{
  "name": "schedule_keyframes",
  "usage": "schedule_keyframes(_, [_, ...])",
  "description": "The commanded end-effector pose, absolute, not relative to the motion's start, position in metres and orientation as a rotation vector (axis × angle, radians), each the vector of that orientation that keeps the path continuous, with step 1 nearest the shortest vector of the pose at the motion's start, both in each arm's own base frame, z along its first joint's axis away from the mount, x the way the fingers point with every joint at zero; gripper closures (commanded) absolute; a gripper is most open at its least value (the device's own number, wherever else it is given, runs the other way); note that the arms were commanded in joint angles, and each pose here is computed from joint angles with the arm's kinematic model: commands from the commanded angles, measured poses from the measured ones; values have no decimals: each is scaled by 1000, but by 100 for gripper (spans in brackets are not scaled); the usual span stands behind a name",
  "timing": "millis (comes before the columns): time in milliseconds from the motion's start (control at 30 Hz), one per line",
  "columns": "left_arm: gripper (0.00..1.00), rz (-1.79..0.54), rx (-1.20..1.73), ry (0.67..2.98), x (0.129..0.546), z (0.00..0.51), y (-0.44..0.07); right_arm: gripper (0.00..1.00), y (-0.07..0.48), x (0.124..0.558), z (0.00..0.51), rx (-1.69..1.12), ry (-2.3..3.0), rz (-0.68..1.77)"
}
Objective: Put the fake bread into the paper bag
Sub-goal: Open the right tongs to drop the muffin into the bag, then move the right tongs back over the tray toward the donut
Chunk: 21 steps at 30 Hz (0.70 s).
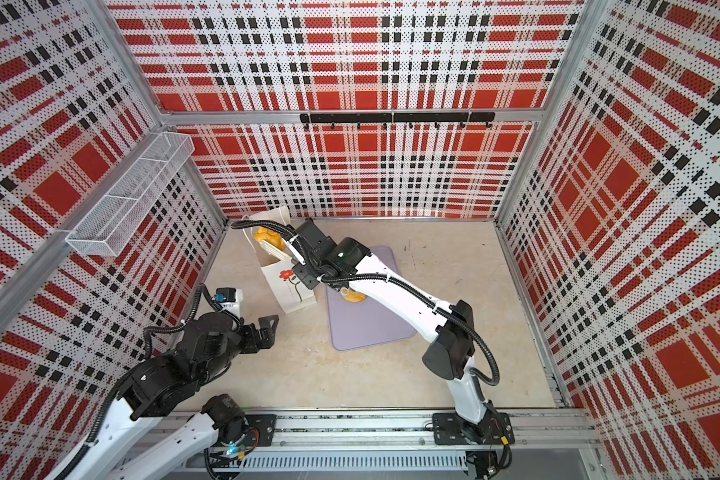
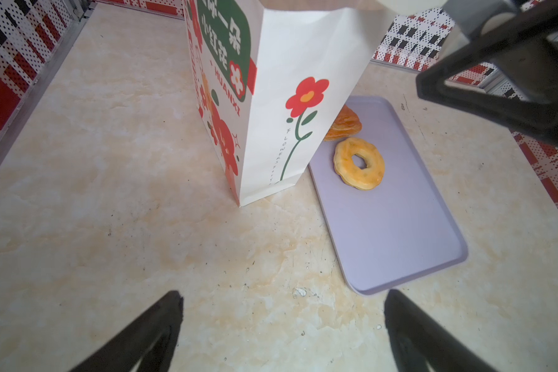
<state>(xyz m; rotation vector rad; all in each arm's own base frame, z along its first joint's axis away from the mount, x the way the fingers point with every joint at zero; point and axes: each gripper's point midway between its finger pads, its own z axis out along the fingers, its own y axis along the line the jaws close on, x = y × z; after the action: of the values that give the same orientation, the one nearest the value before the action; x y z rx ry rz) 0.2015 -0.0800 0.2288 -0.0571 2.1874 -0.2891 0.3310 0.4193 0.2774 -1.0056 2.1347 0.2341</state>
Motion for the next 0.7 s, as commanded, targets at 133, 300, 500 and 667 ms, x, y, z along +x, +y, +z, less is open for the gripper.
schedule_keyframes(133, [1, -288, -72, 2200, 200, 224, -78, 39, 418, 335, 316, -953, 2045, 260])
schedule_keyframes(300, [1, -305, -74, 2209, 199, 222, -80, 38, 408, 330, 322, -944, 2037, 260])
schedule_keyframes(500, [1, -326, -80, 2202, 197, 224, -81, 38, 392, 323, 331, -908, 2020, 256])
schedule_keyframes(667, [1, -343, -87, 2196, 194, 220, -82, 39, 380, 320, 327, -889, 2036, 239])
